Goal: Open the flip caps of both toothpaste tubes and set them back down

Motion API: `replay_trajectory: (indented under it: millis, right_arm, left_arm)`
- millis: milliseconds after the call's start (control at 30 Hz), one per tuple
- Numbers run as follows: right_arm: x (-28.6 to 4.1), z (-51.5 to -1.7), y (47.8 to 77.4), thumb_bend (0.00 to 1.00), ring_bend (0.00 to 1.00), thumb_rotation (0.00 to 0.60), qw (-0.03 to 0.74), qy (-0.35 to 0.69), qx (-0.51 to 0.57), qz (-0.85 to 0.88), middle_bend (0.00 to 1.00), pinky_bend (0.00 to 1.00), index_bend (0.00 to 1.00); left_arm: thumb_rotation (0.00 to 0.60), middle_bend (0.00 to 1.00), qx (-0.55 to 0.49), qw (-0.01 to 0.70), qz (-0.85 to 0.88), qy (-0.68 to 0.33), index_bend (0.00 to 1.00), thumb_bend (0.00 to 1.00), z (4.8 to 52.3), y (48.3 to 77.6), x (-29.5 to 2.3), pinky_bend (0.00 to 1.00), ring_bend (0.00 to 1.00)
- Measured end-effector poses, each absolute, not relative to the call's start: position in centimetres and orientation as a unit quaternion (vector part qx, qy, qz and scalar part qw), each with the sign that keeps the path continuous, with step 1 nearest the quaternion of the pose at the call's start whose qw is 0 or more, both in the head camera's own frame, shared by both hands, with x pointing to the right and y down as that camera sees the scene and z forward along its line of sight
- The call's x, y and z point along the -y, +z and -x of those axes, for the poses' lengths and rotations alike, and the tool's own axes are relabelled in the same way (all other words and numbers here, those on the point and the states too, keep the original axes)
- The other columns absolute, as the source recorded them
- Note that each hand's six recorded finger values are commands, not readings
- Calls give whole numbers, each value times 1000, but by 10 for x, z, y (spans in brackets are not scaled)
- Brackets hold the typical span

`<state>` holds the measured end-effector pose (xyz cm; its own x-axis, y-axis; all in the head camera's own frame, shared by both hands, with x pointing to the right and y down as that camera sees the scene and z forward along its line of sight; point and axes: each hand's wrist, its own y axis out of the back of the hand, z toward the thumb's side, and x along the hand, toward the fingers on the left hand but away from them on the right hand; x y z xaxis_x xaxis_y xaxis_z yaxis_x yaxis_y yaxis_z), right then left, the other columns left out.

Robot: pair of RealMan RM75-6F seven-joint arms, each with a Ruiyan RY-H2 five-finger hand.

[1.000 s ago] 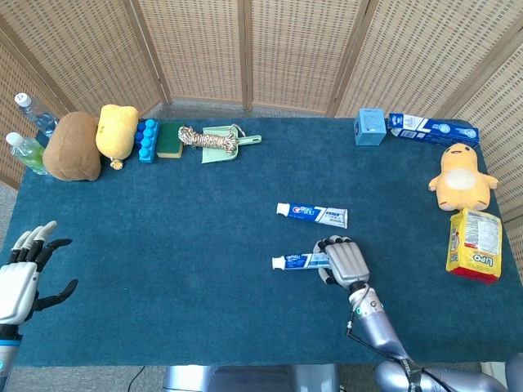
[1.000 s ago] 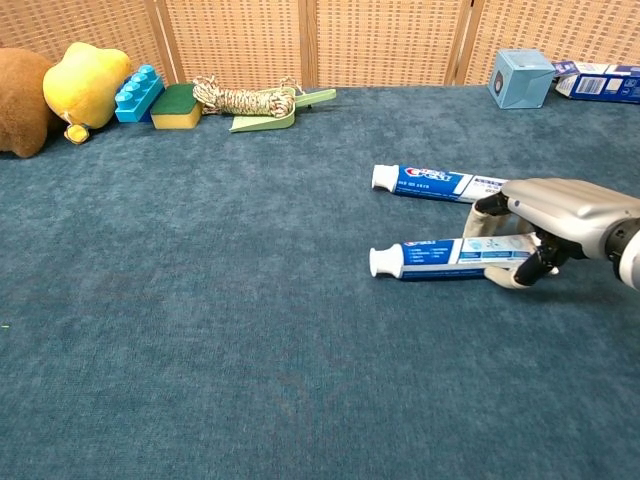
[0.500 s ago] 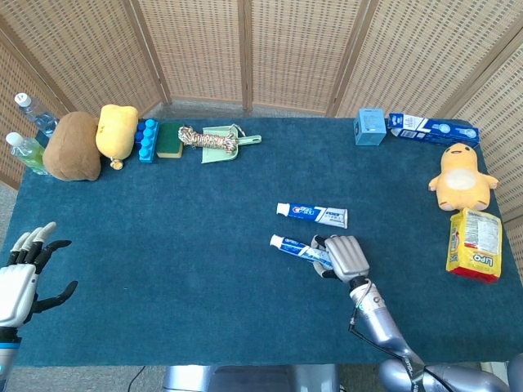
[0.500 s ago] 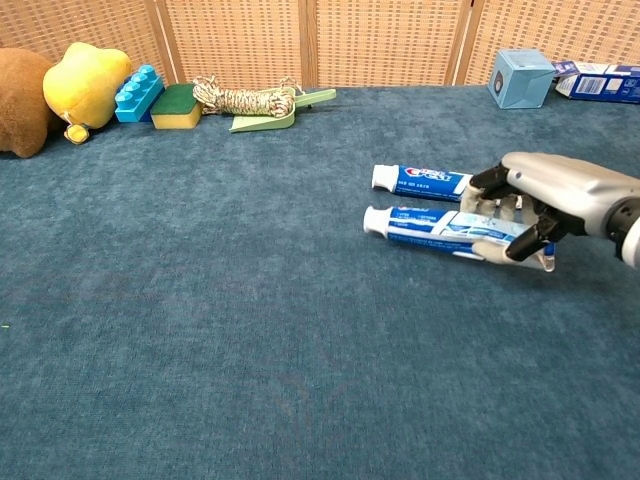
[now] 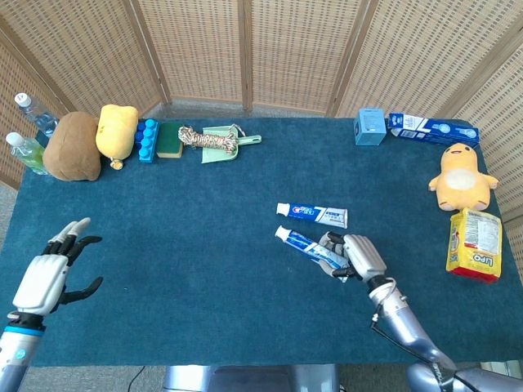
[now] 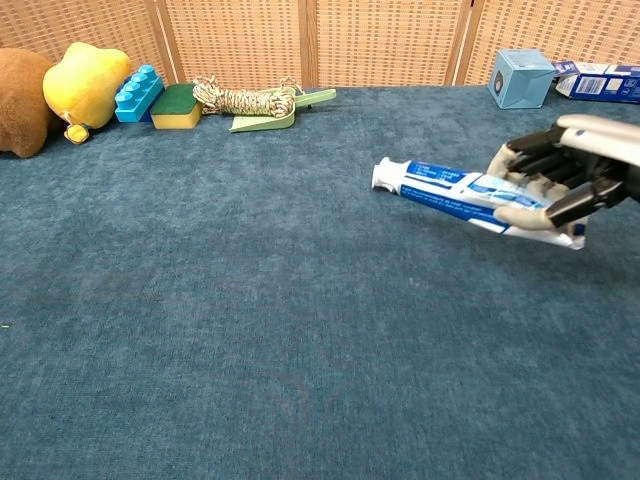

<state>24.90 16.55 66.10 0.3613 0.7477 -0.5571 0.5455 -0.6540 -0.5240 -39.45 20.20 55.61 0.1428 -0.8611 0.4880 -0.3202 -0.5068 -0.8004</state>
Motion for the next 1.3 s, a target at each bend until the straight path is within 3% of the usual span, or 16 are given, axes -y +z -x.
replay_trajectory:
  millis: [233, 633, 1300]
  right_arm:
    - [-177, -240, 644, 527, 652, 600, 100, 373, 380, 841, 738, 718, 958]
    - [-186, -210, 627, 527, 658, 600, 80, 338, 362, 865, 738, 728, 958]
    - [-189, -177, 623, 528, 659, 600, 42, 310, 352, 882, 738, 729, 957]
  left_arm:
    - [600, 93, -394, 257, 738, -483, 214, 245, 364, 568, -183, 216, 75]
    - [600, 91, -346, 222, 803, -433, 213, 245, 294, 587, -148, 220, 76]
    - [600, 78, -261, 197, 864, -382, 305, 244, 201, 598, -134, 198, 51]
